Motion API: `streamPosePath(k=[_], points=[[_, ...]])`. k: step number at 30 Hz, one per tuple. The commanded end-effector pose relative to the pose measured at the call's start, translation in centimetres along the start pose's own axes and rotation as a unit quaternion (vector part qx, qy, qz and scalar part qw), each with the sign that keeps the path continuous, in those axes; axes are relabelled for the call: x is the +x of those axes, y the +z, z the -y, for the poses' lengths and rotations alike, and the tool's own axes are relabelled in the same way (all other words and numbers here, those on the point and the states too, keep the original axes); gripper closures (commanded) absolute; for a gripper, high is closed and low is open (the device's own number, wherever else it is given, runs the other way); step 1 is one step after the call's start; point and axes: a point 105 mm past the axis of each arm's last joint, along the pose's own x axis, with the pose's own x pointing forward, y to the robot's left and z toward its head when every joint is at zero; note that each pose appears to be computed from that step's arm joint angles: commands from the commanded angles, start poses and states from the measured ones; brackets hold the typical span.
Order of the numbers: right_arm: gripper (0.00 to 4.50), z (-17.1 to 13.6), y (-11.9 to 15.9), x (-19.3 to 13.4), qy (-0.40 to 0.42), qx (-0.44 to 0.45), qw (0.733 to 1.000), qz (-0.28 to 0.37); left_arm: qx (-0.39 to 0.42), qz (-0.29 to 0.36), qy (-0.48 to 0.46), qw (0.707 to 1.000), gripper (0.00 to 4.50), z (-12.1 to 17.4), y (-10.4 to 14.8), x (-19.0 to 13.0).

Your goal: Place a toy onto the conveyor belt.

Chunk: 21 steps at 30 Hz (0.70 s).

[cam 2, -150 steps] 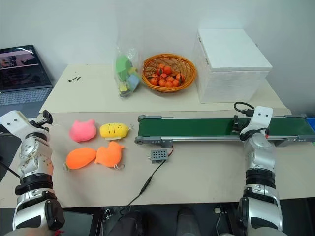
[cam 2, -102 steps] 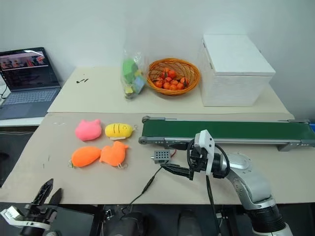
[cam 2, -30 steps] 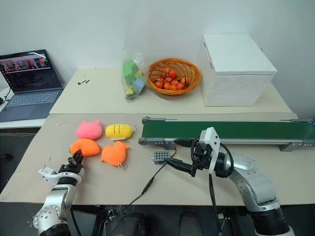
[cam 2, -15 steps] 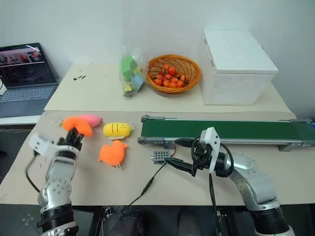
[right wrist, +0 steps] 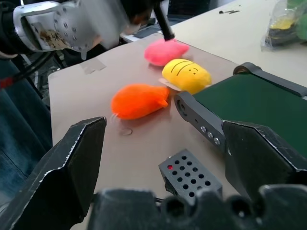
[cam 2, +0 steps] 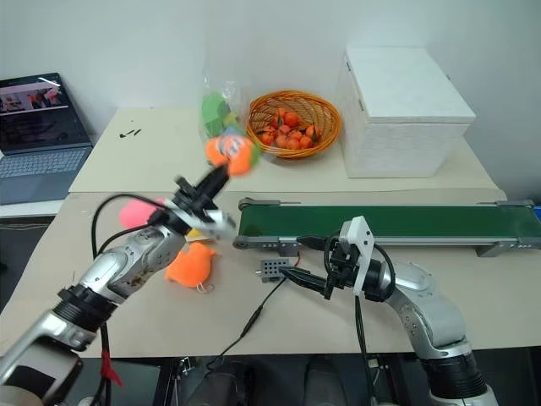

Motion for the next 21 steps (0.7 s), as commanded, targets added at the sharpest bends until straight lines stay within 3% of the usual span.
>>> streamPosePath(k=[1, 6, 13, 20, 21], points=[[0.0, -0.3, 1.8, -0.4, 0.005, -0.032, 0.999, 0.029, 0.044, 0.04, -0.011, 0.998, 4.47, 0.2, -2.4, -0.9], [0.0, -0.1, 2.1, -1.4, -0.006, -0.063, 0.998, 0.031, 0.052, 0.096, -0.024, 0.994, 4.47, 0.7, -2.5, 0.0], [0.0, 0.2, 2.4, -1.6, -0.015, -0.074, 0.996, 0.042, 0.03, 0.18, -0.04, 0.982, 4.47, 3.2, 1.0, 0.5], [0.0, 0.0, 2.2, -1.5, -0.014, -0.068, 0.997, 0.046, 0.023, 0.157, -0.103, 0.982, 4.47, 6.3, 0.8, -0.3], [0.0, -0.1, 2.5, -1.5, -0.013, -0.067, 0.996, 0.051, 0.021, 0.149, -0.111, 0.982, 4.16, 6.5, 0.6, -0.3]])
